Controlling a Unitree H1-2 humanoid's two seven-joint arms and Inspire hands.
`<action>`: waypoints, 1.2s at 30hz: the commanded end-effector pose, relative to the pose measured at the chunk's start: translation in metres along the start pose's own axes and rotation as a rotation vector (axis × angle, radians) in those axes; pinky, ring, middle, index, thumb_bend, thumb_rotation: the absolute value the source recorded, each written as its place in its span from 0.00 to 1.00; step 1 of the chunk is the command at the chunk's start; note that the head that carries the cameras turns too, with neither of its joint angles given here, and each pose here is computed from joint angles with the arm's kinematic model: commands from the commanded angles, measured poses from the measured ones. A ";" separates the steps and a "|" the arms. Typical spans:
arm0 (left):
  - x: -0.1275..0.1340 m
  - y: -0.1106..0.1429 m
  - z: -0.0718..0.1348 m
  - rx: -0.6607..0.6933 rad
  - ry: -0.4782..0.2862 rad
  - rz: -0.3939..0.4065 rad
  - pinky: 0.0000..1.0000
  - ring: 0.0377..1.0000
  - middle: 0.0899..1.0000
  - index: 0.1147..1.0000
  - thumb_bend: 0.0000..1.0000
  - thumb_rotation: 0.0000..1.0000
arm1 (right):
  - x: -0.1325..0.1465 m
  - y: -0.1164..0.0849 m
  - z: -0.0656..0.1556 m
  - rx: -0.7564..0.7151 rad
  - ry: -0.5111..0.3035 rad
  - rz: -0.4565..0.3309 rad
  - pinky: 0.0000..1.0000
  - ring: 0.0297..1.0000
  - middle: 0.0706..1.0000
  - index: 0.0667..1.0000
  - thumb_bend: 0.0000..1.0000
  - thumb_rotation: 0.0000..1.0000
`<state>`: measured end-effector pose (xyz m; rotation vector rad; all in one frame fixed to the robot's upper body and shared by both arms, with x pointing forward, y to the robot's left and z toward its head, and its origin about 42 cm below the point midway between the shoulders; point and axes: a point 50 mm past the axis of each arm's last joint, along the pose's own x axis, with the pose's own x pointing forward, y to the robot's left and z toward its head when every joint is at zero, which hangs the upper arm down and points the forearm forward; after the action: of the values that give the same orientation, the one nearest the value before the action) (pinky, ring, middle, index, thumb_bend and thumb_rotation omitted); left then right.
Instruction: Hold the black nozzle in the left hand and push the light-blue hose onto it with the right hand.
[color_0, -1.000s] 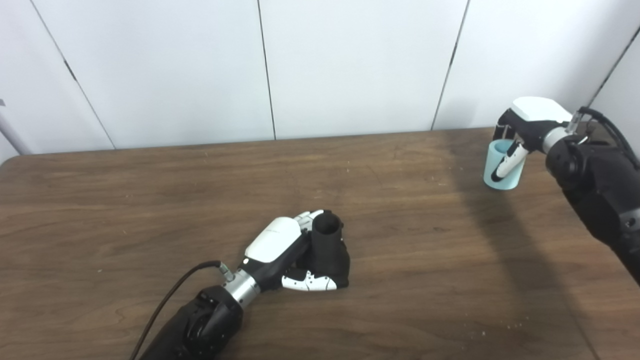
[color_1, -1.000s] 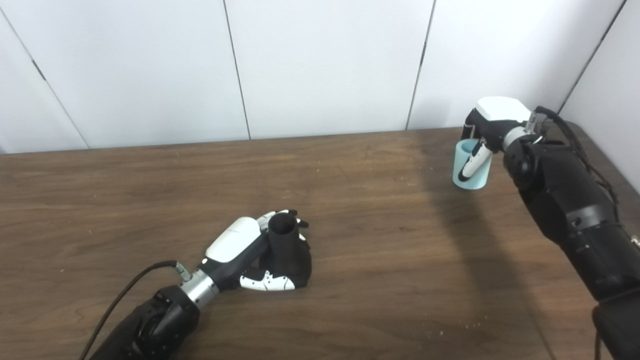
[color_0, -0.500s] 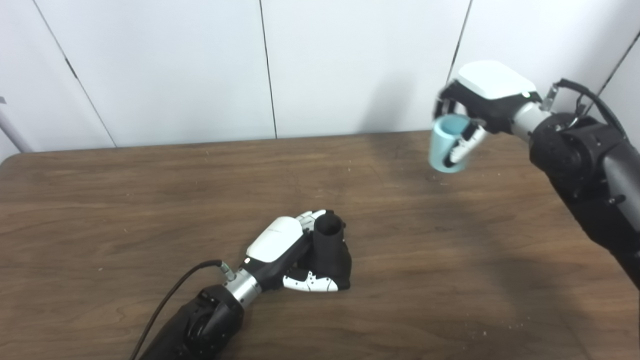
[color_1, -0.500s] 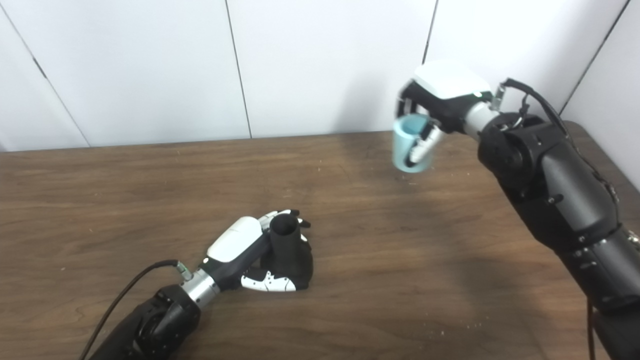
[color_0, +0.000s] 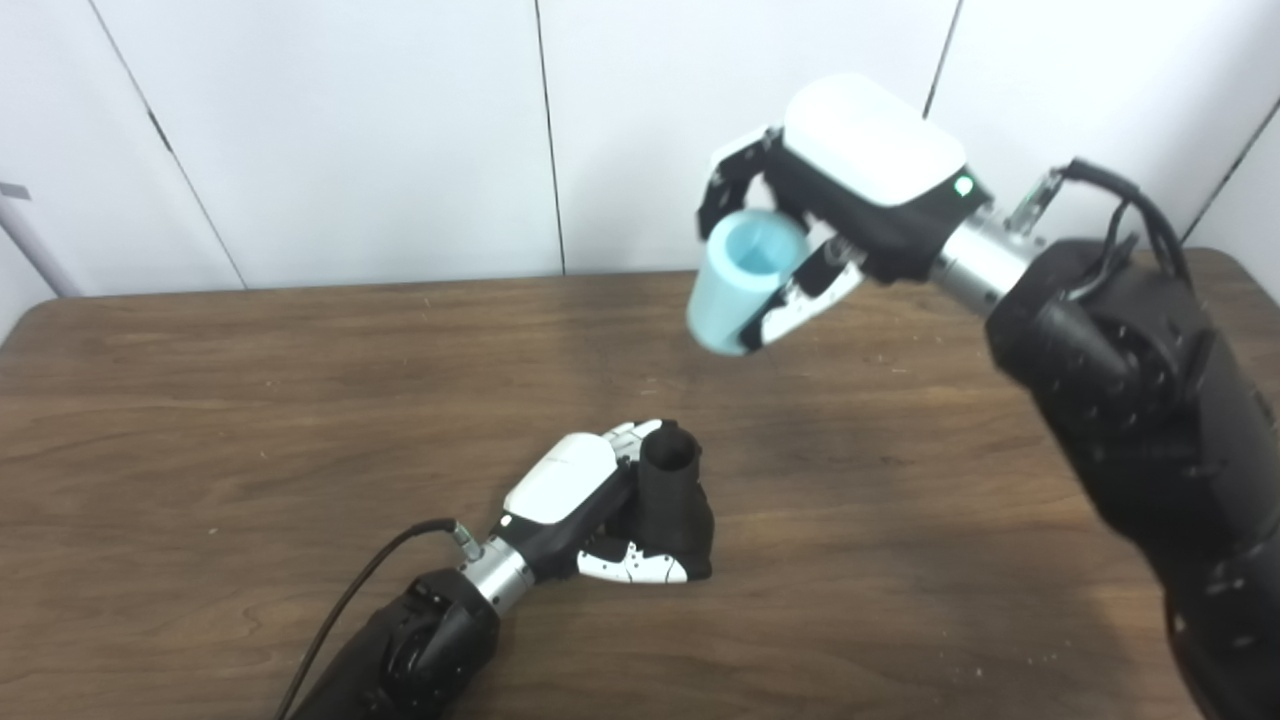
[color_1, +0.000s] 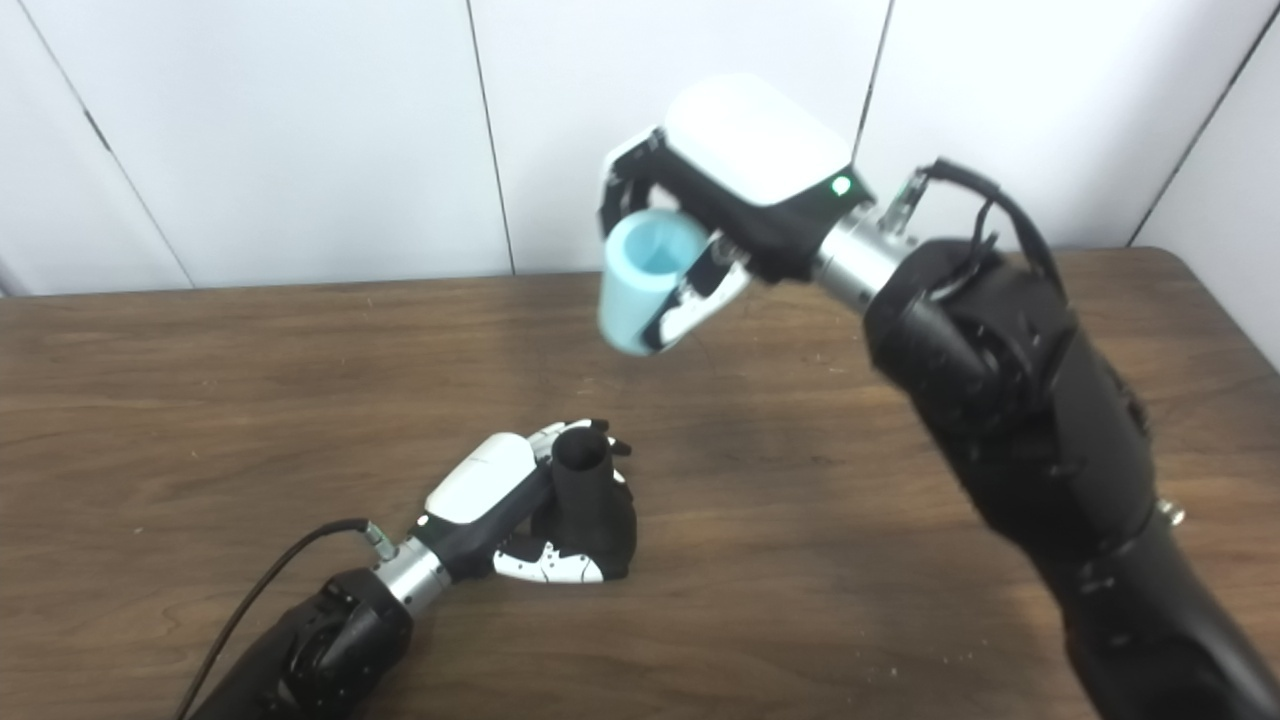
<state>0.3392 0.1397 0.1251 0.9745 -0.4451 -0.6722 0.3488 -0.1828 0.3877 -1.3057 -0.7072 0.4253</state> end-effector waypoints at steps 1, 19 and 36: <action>-0.017 -0.035 -0.003 -0.031 0.059 -0.086 0.95 0.94 0.83 0.45 0.50 0.68 | 0.002 -0.015 0.007 -0.022 -0.029 -0.024 0.16 0.23 0.37 0.49 0.52 0.00; -0.017 -0.034 -0.002 -0.018 0.062 -0.086 0.96 0.94 0.83 0.47 0.51 0.68 | 0.003 -0.011 0.026 0.095 -0.033 0.092 0.14 0.20 0.43 0.45 0.53 0.00; -0.017 -0.038 -0.002 -0.034 0.061 -0.094 0.93 0.94 0.83 0.46 0.51 0.68 | 0.002 -0.004 0.026 0.156 -0.036 0.047 0.17 0.23 0.43 0.45 0.53 0.00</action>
<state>0.3376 0.1372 0.1252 0.9820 -0.4442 -0.6632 0.3364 -0.1632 0.3772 -1.1898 -0.5550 0.6048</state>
